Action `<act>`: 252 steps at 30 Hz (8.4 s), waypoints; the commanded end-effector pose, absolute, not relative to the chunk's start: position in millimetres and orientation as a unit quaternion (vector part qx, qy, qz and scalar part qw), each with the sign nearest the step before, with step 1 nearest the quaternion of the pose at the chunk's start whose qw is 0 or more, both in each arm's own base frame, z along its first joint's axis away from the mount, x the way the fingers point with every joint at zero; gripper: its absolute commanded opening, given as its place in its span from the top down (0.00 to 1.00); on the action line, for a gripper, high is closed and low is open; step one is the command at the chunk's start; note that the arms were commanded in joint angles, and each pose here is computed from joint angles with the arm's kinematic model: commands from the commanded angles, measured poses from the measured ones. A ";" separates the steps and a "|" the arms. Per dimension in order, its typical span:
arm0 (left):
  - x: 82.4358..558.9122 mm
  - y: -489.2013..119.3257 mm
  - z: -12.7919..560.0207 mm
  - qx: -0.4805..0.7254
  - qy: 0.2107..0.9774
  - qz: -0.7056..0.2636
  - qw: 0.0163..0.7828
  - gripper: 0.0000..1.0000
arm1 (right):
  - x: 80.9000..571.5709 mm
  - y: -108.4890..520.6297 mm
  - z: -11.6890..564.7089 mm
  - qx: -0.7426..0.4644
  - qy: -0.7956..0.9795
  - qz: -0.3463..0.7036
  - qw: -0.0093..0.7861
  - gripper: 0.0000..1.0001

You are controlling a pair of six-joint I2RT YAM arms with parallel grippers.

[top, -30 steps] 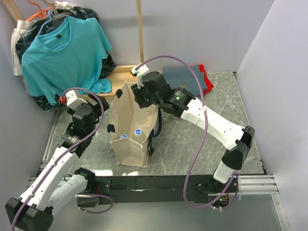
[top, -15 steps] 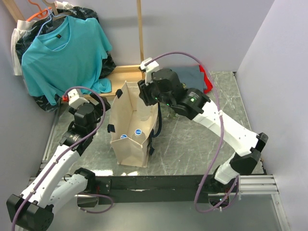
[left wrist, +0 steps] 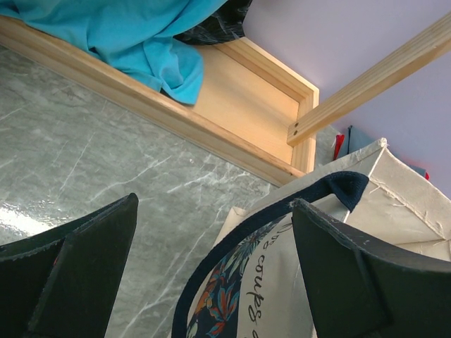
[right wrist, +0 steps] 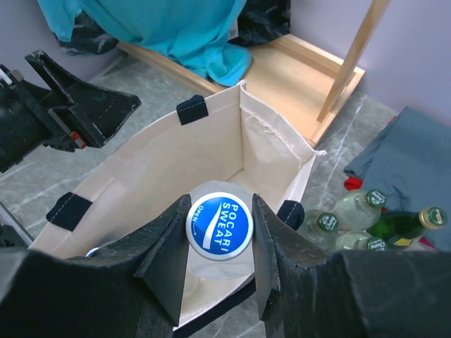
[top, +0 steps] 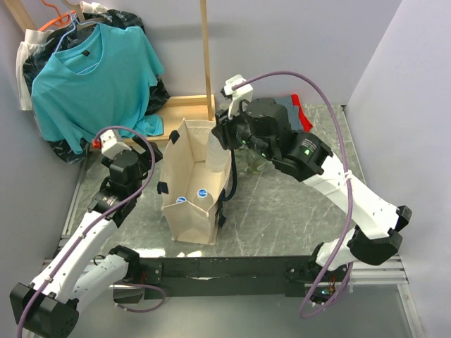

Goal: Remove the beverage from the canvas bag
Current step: Take out the drink from the canvas bag, then place the drink at the center of the board.

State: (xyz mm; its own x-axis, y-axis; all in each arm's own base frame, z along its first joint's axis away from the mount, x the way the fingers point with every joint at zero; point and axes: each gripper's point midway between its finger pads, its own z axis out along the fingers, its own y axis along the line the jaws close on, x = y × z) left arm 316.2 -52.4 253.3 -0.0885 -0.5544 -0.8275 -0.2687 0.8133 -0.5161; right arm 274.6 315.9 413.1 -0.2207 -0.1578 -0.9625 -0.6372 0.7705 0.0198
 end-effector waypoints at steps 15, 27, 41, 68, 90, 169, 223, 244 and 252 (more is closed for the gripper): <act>322.2 -59.1 267.1 -0.278 0.718 -0.138 0.623 0.04 | 262.0 267.2 530.3 -0.159 0.646 0.245 0.705 1.00; 322.4 -59.8 267.1 -0.278 0.718 -0.140 0.623 0.04 | 265.9 244.4 538.6 -0.135 0.641 0.205 0.728 1.00; 322.5 -62.2 265.9 -0.277 0.718 -0.147 0.622 0.04 | 277.7 212.8 507.6 -0.080 0.672 0.138 0.723 1.00; 324.9 -63.9 263.5 -0.275 0.721 -0.147 0.619 0.04 | 309.0 175.4 443.4 -0.021 0.712 0.101 0.695 1.00; 326.5 -68.5 263.3 -0.270 0.725 -0.154 0.615 0.04 | 315.9 193.3 352.8 -0.023 0.732 0.124 0.670 1.00; 323.4 -61.1 258.2 -0.280 0.724 -0.139 0.615 0.04 | 349.0 252.6 271.1 -0.062 0.749 0.132 0.647 1.00; 321.5 -61.6 258.3 -0.276 0.725 -0.140 0.615 0.04 | 335.5 249.1 284.0 -0.055 0.757 0.127 0.639 0.40; 316.1 -51.8 262.4 -0.301 0.713 -0.133 0.619 0.04 | 319.2 240.6 334.6 -0.058 0.726 0.162 0.666 0.37; 306.9 -43.2 271.4 -0.312 0.692 -0.137 0.636 0.04 | 301.4 259.9 364.2 -0.127 0.714 0.213 0.655 0.34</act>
